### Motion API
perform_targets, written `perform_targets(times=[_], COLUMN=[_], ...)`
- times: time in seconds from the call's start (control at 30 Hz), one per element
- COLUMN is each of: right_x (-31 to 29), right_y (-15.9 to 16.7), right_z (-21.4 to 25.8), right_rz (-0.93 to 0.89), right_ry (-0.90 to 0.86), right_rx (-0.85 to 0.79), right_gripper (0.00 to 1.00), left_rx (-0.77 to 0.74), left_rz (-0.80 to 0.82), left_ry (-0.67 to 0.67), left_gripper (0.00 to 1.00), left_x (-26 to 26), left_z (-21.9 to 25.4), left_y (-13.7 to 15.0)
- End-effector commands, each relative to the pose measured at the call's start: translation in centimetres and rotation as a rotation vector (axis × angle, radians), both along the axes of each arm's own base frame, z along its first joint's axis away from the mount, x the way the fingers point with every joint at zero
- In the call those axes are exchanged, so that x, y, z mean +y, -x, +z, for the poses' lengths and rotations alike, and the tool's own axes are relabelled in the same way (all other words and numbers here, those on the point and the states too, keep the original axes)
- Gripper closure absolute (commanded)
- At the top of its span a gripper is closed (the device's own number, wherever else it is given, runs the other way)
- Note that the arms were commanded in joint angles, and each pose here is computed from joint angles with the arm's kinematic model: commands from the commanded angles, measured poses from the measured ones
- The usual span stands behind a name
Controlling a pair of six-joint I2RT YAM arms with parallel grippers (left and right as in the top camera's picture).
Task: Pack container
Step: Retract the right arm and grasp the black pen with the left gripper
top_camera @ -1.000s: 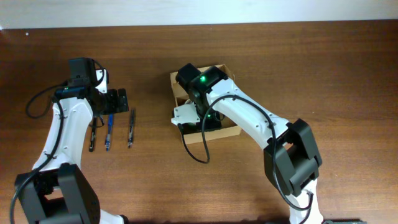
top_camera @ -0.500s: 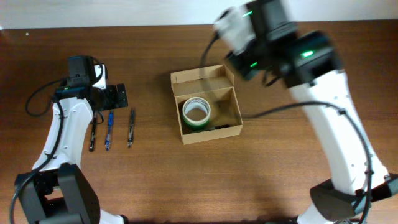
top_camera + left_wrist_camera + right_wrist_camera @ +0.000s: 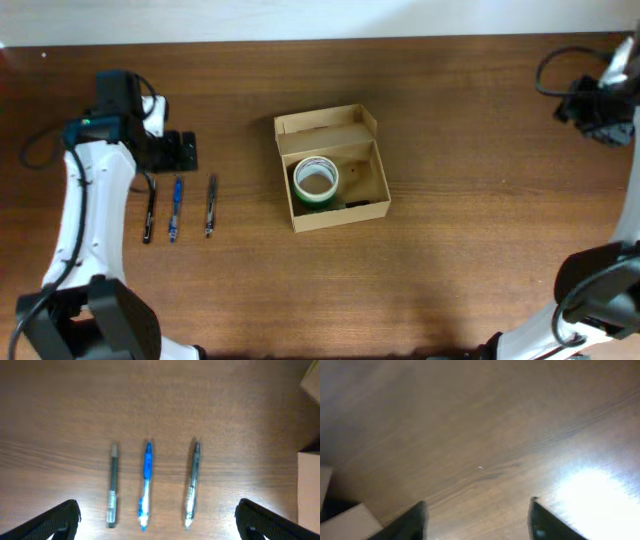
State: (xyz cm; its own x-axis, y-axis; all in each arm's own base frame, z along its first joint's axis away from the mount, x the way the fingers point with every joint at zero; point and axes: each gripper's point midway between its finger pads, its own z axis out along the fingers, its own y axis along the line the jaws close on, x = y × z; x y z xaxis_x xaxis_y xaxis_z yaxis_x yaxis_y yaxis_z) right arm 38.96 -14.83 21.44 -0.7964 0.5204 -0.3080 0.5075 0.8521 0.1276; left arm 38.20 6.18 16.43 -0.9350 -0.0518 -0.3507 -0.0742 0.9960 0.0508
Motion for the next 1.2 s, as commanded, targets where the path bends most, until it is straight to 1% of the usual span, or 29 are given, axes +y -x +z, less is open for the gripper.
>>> perform_targets(times=[0.0, 0.1, 0.2, 0.27, 0.33, 0.37, 0.4, 0.43, 0.53, 0.57, 0.63, 0.67, 0.93, 0.97, 1.03, 1.07, 1.1, 1.17], right_x=[-1.2, -1.4, -1.2, -1.1, -1.1, -1.2, -1.1, -1.1, -1.1, -1.1, -1.1, -1.1, -1.1, -1.1, -1.1, -1.1, -1.1, -1.1], right_y=[1.2, 2.1, 2.8, 2.8, 2.8, 2.8, 2.8, 2.8, 2.8, 2.8, 2.8, 2.8, 2.8, 2.8, 2.8, 2.8, 2.8, 2.8], right_z=[-3.6, -5.3, -6.3, -6.3, -6.3, -6.3, -6.3, -6.3, -6.3, -6.3, -6.3, -6.3, -6.3, -6.3, -6.3, -6.3, -6.3, -6.3], right_rz=[-0.066, -0.080, -0.082, -0.082, -0.082, -0.082, -0.082, -0.082, -0.082, -0.082, -0.082, -0.082, -0.082, -0.082, -0.082, -0.082, -0.082, -0.082], right_ry=[-0.060, -0.078, -0.093, -0.093, -0.093, -0.093, -0.093, -0.093, -0.093, -0.093, -0.093, -0.093, -0.093, -0.093, -0.093, -0.093, -0.093, -0.093], right_rx=[0.066, 0.106, 0.139, 0.139, 0.139, 0.139, 0.139, 0.139, 0.139, 0.139, 0.139, 0.139, 0.139, 0.139, 0.139, 0.139, 0.139, 0.139], right_gripper=[0.01, 0.01, 0.01, 0.01, 0.01, 0.01, 0.01, 0.01, 0.01, 0.01, 0.01, 0.01, 0.01, 0.01, 0.01, 0.01, 0.01, 0.01], left_rx=[-0.034, -0.016, 0.004, 0.013, 0.021, 0.032, 0.058, 0.114, 0.199, 0.249, 0.345, 0.371, 0.452, 0.462, 0.453, 0.443, 0.436, 0.441], left_rz=[-0.077, -0.048, 0.056, 0.097, 0.114, 0.110, 0.112, 0.110, 0.086, 0.081, 0.022, 0.007, -0.041, -0.040, -0.051, -0.057, -0.065, -0.076], left_ry=[-0.072, -0.124, -0.196, -0.187, -0.155, -0.134, -0.105, -0.067, 0.014, 0.037, 0.060, 0.068, 0.093, 0.088, 0.082, 0.078, 0.074, 0.075], left_gripper=[0.01, 0.01, 0.01, 0.01, 0.06, 0.11, 0.11, 0.15, 0.15, 0.15, 0.15, 0.18, 0.20, 0.23, 0.28, 0.35, 0.39, 0.39], left_x=[0.8, 2.5, 6.7, 8.3, 9.2, 9.4, 9.5, 9.2, 8.0, 7.7, 7.4, 7.4, 7.6, 7.8, 8.0, 8.1, 8.2, 8.2], left_z=[3.2, 3.9, 4.4, 4.2, 3.8, 3.4, 2.6, 1.1, -2.2, -3.9, -7.1, -8.1, -13.1, -13.7, -14.3, -14.5, -14.9, -15.3], left_y=[-0.8, -0.1, 1.3, 2.0, 2.4, 2.6, 3.0, 3.6, 4.1, 4.5, 5.2, 5.4, 4.8, 4.7, 4.3, 4.0, 3.7, 3.6])
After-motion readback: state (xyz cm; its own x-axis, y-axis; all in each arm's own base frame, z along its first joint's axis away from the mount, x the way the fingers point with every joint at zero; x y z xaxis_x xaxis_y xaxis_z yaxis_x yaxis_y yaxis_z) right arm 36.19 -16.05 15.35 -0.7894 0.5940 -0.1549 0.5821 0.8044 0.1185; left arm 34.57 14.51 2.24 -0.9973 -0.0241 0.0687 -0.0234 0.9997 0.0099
